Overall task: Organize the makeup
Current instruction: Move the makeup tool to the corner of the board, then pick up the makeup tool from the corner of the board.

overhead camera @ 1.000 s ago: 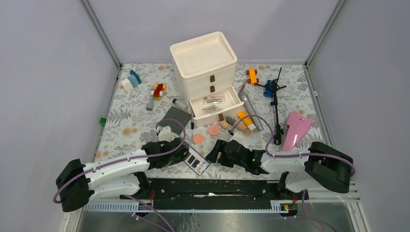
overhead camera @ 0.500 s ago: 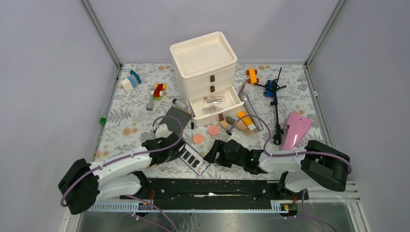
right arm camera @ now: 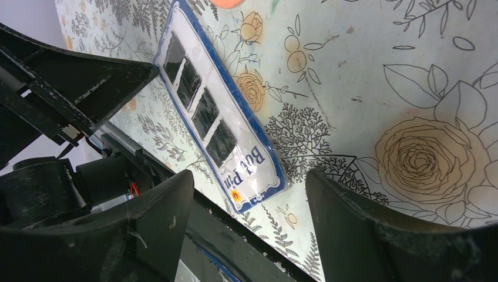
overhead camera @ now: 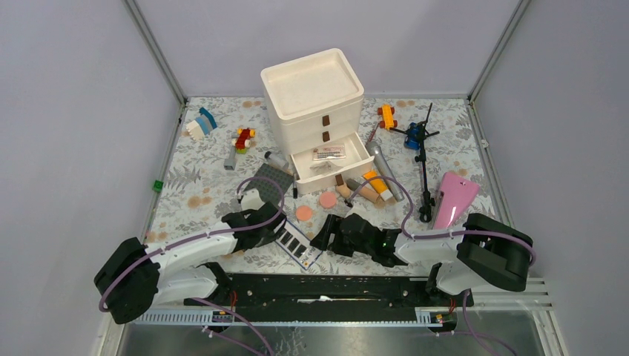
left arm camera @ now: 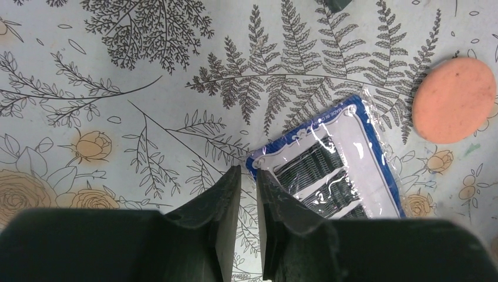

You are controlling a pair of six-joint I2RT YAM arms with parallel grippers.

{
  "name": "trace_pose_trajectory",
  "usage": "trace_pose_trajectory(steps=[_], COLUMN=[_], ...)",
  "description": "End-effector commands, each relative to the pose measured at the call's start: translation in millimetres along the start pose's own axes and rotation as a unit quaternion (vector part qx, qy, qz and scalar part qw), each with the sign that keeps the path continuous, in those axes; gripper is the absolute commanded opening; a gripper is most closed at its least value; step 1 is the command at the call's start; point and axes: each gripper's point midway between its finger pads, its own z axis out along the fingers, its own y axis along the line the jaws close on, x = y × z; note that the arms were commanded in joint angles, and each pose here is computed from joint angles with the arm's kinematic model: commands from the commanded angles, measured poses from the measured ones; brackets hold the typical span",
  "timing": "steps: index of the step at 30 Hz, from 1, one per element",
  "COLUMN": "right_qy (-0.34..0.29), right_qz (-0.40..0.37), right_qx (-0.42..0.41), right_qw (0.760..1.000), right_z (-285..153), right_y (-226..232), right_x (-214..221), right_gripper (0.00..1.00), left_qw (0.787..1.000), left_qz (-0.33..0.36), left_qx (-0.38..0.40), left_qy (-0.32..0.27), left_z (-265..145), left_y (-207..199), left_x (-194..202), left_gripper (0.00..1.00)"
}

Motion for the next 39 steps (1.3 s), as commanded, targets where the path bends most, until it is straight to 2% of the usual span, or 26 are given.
trace_pose_trajectory(steps=[1,21,34,39], right_qy=[0.037,0.048,0.051,0.048], right_qz=[-0.020,0.006,0.039,0.045], right_qx=[0.071,0.049,0.006,-0.006], right_qw=[0.997,0.998,0.998,0.998], right_z=[0.0,5.3,13.4,21.6], right_y=[-41.4,-40.4,-28.7,-22.1], right_x=[17.9,26.5,30.9,30.1], right_gripper=[0.77,0.69,0.60,0.53], left_qw=[1.000,1.000,1.000,1.000], left_qz=[-0.003,0.013,0.018,0.019], left_qx=[-0.002,-0.008,-0.004,-0.006], left_qy=[-0.024,-0.004,0.000,0.001], left_z=[3.3,12.3,11.5,11.9], left_y=[-0.8,5.5,4.7,5.6], left_x=[-9.7,3.4,4.6,5.0], left_gripper=[0.22,0.09,0.05,0.04])
